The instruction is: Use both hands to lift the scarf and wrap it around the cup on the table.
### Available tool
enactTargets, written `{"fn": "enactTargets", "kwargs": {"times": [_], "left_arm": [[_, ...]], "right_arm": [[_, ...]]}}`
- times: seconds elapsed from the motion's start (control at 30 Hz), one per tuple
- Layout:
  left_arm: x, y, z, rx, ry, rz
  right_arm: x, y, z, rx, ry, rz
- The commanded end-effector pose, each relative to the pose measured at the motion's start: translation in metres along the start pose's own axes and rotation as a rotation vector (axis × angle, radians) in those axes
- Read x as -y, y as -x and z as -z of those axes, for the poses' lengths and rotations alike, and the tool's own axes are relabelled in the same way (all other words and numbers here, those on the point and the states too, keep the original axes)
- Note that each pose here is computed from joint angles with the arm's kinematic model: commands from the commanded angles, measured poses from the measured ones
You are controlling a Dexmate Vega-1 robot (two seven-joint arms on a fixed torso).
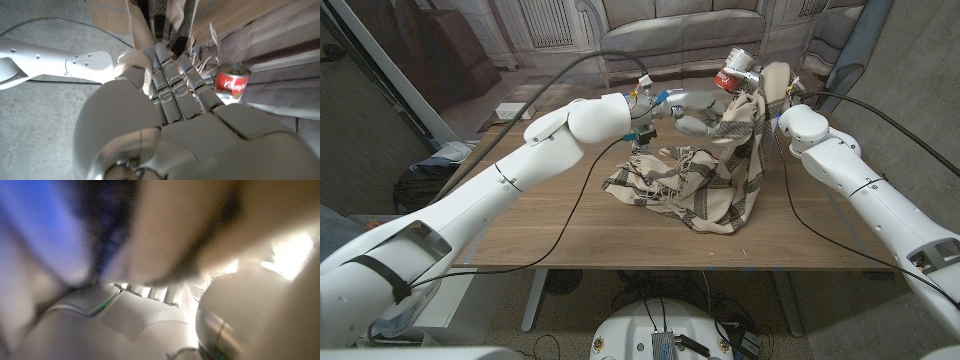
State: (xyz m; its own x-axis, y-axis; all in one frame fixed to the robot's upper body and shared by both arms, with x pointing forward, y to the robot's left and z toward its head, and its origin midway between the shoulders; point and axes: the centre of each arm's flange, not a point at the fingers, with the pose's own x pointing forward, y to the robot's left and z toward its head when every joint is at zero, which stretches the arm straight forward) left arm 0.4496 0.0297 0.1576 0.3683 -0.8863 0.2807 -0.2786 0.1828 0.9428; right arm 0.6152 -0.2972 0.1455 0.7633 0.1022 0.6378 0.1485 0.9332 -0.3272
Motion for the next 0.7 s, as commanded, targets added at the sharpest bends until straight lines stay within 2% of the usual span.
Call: {"fn": "enactTargets", "kwargs": {"times": [0.03, 0.13, 0.27, 0.4, 0.53, 0.7], "left_arm": [[-0.08, -0.012, -0.02, -0.034, -0.176, -0.261], [-0.089, -0.012, -0.008, -0.122, -0.209, -0.296], [-0.096, -0.02, 0.011, -0.216, -0.234, -0.316], [-0.101, -0.033, 0.028, -0.271, -0.234, -0.348], [-0.112, -0.043, 0.044, -0.294, -0.193, -0.376], [-0.126, -0.044, 0.056, -0.335, -0.169, -0.41]], "right_arm": [[-0.012, 0.042, 0.05, -0.112, 0.002, -0.008], [-0.012, 0.054, 0.054, -0.127, 0.013, -0.02], [-0.014, 0.066, 0.052, -0.134, 0.046, -0.07], [-0.023, 0.073, 0.044, -0.119, 0.066, -0.123], [-0.03, 0.078, 0.036, -0.076, 0.057, -0.161], [-0.03, 0.087, 0.033, -0.053, 0.03, -0.166]]}}
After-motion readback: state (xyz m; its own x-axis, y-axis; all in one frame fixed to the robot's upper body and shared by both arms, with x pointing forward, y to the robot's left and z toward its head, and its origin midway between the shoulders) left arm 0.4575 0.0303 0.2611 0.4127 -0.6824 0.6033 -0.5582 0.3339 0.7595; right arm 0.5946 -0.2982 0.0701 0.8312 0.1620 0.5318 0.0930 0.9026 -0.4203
